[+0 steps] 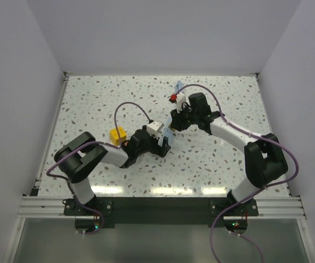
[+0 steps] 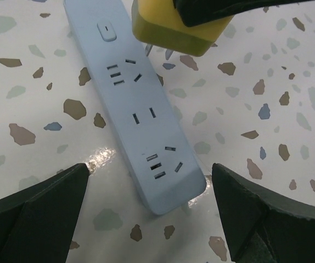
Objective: Insert the plug
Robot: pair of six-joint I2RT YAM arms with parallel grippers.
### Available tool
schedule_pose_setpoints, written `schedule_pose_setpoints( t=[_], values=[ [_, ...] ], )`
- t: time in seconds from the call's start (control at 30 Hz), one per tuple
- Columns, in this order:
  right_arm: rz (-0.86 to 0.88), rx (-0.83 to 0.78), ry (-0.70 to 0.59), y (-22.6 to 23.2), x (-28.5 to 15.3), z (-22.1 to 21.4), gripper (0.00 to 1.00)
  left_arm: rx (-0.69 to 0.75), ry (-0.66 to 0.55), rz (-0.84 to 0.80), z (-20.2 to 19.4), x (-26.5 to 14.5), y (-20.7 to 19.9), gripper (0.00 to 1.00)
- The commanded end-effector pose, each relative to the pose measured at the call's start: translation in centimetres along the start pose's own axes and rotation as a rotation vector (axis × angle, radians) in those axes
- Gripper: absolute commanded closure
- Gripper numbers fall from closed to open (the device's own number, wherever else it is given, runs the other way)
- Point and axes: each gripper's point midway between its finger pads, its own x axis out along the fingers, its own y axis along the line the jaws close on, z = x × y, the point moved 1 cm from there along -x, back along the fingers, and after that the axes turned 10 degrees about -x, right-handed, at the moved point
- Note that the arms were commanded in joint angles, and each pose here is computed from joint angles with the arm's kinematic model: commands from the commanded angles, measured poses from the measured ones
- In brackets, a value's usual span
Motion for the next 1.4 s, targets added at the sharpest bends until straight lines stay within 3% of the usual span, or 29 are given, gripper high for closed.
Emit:
schedule_pose_setpoints(
  t=[0.0,0.13,0.2,0.27,0.3,0.37,0.57,0.63,0.77,1.37],
  values=[
    [-0.01,-0.022,-0.101,0.0,-1.3,2.9,1.0,0.02,-0.035,0.032,0.7,1.2,0.1,0.0],
    [-0.011,-0.026,-0.124,0.3,-2.0,3.3,1.0,0.04,-0.012,0.052,0.1,1.8,0.1,0.0],
    [-0.011,-0.026,-0.123,0.4,-2.2,3.3,1.0,0.068,0.004,0.054,-0.3,1.9,0.2,0.09],
    [0.003,-0.023,-0.111,0.6,-2.1,2.8,1.0,0.103,0.025,0.043,-0.8,2.1,0.2,0.23],
    [0.01,-0.018,-0.099,0.8,-2.0,2.4,1.0,0.115,0.035,0.038,-1.1,2.1,0.2,0.39],
    [0.017,-0.013,-0.087,1.0,-1.8,1.8,1.0,0.143,0.05,0.026,-1.6,2.0,0.2,0.54],
    [0.02,0.013,-0.065,1.5,-2.2,1.0,1.0,0.249,0.109,-0.039,-3.6,1.1,0.3,0.88],
    [0.021,0.027,-0.057,1.7,-2.3,0.6,1.0,0.274,0.118,-0.046,-3.8,0.9,0.4,0.93],
    [0.042,0.019,-0.056,2.3,-1.9,0.2,1.0,0.351,0.136,-0.088,-4.5,0.4,0.3,1.0],
    [0.032,0.021,0.073,2.3,1.0,-3.1,1.0,0.349,0.16,-0.152,-4.9,0.2,-0.5,0.99]
  ],
)
